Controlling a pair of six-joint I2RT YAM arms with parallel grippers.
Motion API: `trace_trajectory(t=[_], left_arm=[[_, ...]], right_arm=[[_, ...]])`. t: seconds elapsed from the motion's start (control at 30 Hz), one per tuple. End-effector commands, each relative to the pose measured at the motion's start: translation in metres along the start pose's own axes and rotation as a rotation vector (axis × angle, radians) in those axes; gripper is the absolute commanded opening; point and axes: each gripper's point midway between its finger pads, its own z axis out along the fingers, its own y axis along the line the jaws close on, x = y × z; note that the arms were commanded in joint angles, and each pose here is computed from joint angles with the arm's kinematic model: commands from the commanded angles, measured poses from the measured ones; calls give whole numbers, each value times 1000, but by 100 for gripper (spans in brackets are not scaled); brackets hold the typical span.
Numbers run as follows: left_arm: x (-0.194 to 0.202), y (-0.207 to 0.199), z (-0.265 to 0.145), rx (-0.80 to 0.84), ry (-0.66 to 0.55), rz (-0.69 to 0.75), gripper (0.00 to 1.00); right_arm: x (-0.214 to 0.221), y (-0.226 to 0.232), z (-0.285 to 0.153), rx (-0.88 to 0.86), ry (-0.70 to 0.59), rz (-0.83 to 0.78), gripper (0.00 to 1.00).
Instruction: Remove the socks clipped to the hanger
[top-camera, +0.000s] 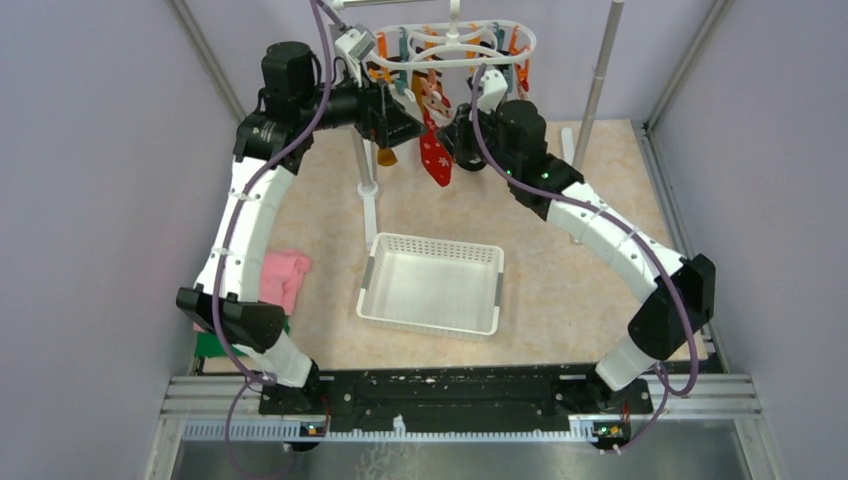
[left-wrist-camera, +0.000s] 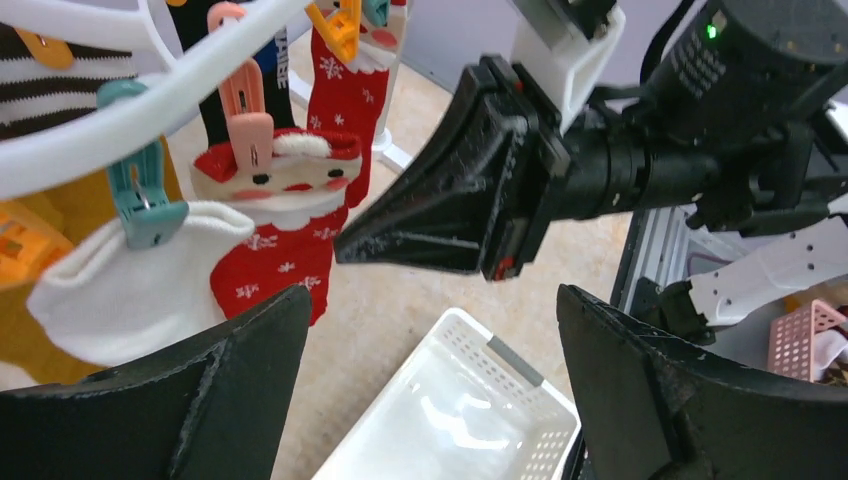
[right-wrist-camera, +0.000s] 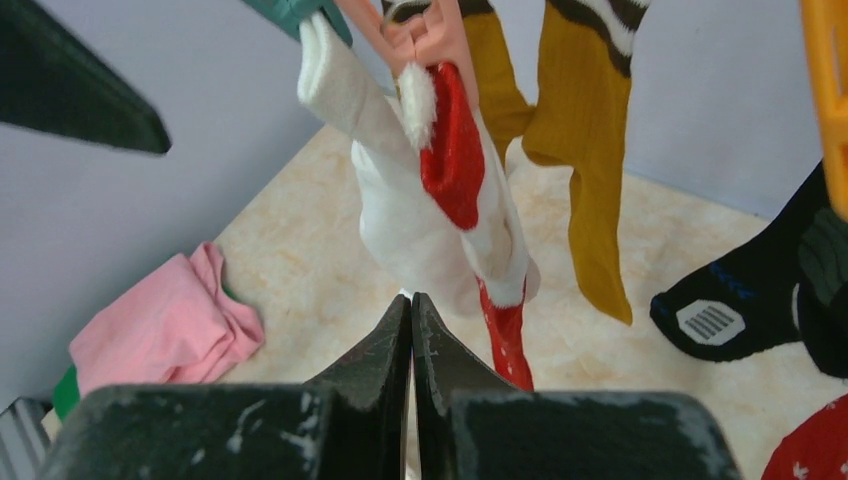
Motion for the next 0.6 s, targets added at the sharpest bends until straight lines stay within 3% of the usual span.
trace_trajectory(t=[0.0, 0.27, 0.37, 0.57], left_arm=[[-21, -4, 15, 57, -76, 5, 99], [46, 5, 20, 62, 18, -30, 99], [59, 6, 23, 87, 25, -22, 99], [96, 25, 30, 51, 38, 0, 99]], right_arm=[[-28, 16, -18, -82, -85, 44, 0], [-41, 32, -45, -131, -71, 77, 2], [-51, 12, -52, -68, -81, 80, 41], [-83, 3, -48, -34, -103, 30, 71]])
